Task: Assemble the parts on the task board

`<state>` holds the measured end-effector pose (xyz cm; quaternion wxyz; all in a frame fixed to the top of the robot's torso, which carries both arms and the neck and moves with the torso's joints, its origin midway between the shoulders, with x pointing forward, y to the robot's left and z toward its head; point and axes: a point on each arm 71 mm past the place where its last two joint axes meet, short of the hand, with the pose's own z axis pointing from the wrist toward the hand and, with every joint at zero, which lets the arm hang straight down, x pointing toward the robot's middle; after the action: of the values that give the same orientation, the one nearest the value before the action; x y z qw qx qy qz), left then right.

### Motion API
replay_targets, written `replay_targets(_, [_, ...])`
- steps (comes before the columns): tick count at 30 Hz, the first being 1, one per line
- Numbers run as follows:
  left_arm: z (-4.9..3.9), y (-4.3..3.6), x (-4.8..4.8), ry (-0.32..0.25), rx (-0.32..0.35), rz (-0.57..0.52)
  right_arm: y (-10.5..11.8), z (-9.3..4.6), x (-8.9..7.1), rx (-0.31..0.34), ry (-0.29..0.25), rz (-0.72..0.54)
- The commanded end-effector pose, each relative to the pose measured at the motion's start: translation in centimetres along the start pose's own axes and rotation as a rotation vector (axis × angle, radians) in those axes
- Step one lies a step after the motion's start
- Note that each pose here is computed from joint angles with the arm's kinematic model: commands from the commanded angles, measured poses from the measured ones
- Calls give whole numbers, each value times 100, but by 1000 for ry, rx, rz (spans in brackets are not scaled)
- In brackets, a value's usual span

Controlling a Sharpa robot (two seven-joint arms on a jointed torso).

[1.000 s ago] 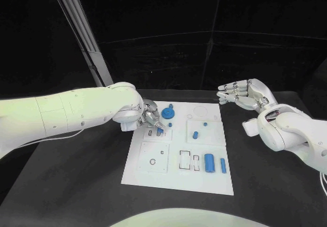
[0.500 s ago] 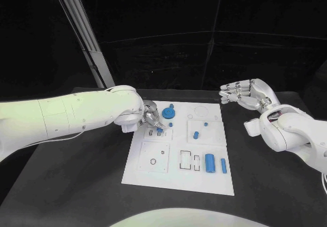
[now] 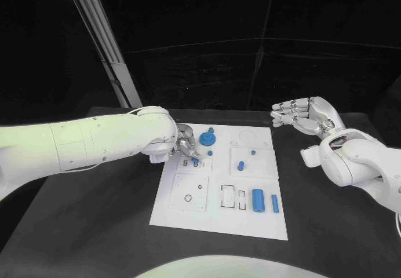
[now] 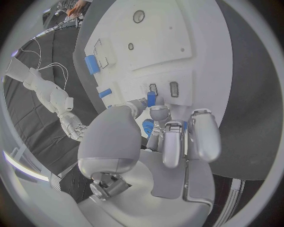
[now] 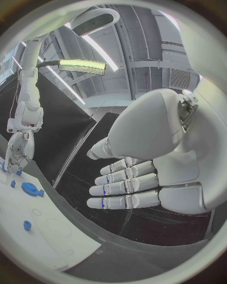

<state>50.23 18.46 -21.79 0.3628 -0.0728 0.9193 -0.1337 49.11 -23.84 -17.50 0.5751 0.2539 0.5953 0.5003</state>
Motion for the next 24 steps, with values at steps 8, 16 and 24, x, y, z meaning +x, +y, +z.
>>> replay_targets(8, [-6, 18, 22, 25, -18, 36, 13, 11, 2, -7, -1, 5])
replay_targets(16, [-7, 19, 29, 34, -17, 42, 4, 14, 5, 0, 7, 7])
replay_targets(24, [-10, 15, 36, 39, -15, 45, 5, 18, 14, 0, 11, 9])
